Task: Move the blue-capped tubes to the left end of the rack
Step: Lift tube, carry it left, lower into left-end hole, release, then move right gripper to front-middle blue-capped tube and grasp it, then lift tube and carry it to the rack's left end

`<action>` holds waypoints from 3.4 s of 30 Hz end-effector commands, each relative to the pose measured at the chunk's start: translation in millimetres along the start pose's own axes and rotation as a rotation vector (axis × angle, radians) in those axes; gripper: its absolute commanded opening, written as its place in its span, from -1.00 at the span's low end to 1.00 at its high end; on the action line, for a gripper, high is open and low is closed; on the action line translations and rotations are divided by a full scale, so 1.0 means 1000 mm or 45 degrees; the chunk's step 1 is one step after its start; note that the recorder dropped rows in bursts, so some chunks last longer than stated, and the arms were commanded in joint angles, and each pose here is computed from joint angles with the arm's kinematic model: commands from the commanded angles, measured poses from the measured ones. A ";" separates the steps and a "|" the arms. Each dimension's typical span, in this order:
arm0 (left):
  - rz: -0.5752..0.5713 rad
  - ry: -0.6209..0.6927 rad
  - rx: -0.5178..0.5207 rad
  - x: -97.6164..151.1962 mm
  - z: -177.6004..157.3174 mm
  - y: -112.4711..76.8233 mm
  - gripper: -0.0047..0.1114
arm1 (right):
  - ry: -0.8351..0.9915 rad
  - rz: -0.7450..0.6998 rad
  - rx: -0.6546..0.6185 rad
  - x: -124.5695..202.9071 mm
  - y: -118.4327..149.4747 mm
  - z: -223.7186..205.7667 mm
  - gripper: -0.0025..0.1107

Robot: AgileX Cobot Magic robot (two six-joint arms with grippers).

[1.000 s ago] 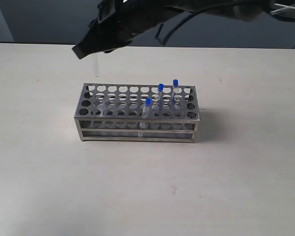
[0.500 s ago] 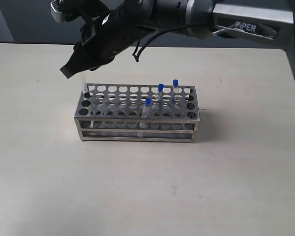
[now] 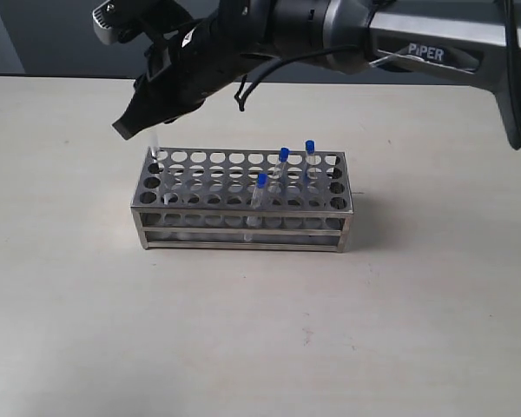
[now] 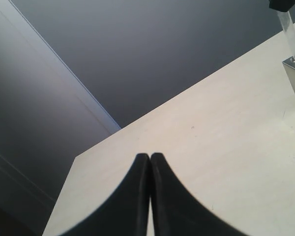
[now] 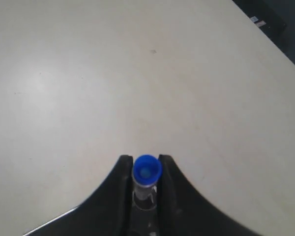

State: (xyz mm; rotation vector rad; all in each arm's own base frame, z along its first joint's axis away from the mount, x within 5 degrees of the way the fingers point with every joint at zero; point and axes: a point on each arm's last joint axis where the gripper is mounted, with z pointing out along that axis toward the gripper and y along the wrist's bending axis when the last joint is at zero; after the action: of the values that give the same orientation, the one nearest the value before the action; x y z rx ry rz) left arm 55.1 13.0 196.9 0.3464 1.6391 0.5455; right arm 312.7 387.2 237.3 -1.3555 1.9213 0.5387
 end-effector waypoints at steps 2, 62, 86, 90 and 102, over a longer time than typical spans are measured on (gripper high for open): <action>-0.005 -0.005 -0.002 -0.002 0.000 0.001 -0.90 | 0.047 -0.026 0.010 0.012 -0.003 0.016 -0.96; -0.005 -0.007 0.000 -0.002 0.000 0.001 -0.90 | 0.575 0.149 0.133 0.054 0.010 -0.069 -0.26; -0.005 -0.006 0.000 -0.002 0.000 0.001 -0.90 | 0.676 0.135 0.207 0.071 -0.005 -0.057 -0.96; -0.005 -0.006 0.000 -0.002 0.000 0.001 -0.90 | 0.628 0.131 0.222 0.059 -0.004 -0.075 -0.96; -0.005 -0.009 0.000 -0.002 0.000 0.001 -0.90 | 0.392 0.125 0.273 0.023 0.001 -0.134 -0.96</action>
State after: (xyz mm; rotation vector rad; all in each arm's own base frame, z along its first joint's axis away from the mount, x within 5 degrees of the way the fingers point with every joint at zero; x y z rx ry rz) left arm 55.1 13.0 196.9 0.3464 1.6391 0.5455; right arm 265.3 286.0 296.0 -1.2927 2.2780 0.1564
